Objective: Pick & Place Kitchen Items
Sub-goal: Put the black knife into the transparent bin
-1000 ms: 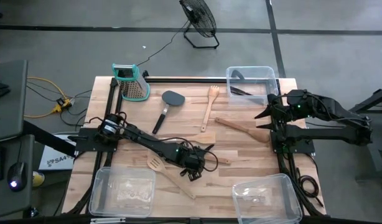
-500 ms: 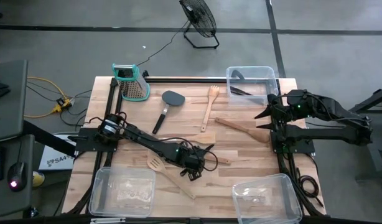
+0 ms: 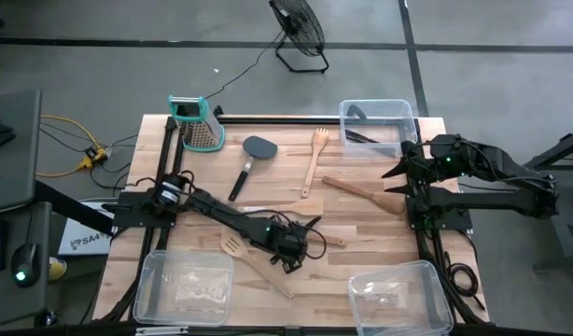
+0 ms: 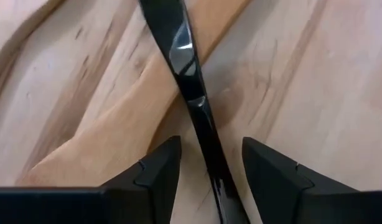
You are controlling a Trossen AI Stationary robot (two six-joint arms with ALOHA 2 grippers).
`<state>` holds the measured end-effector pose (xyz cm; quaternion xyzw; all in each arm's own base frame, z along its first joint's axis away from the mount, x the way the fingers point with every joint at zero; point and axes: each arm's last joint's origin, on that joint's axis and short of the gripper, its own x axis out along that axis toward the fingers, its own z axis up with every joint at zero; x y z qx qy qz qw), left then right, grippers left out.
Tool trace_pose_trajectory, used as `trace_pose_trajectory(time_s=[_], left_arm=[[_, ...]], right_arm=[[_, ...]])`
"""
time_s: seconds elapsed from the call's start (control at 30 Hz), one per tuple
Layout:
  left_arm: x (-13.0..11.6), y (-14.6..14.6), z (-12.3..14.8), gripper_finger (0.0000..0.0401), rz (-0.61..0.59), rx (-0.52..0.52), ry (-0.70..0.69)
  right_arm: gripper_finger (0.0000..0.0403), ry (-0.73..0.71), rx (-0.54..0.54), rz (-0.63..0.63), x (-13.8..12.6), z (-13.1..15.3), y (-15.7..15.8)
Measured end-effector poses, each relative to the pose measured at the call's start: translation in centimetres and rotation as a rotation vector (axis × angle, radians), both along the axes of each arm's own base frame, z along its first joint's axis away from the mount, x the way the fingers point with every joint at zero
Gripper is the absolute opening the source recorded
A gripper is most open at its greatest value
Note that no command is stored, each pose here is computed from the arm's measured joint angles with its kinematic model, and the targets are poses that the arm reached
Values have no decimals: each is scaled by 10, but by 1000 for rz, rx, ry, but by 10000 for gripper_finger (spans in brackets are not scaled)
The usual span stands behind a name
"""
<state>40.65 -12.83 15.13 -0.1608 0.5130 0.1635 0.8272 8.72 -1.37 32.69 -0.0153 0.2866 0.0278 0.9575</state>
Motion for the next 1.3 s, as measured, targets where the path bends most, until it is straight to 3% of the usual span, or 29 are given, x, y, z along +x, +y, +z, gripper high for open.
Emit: trace_pose_trajectory(time_s=[0.27,0.9,1.3], left_arm=[[-1,0,-9,157,15,26,35],[-2,1,-23,27,18,37,85],[1,-1,-13,25,1,-8,108]], right_arm=[[176,0,0,0,0,0,0],[176,0,0,-1,0,0,0],[176,0,0,-1,0,0,0]])
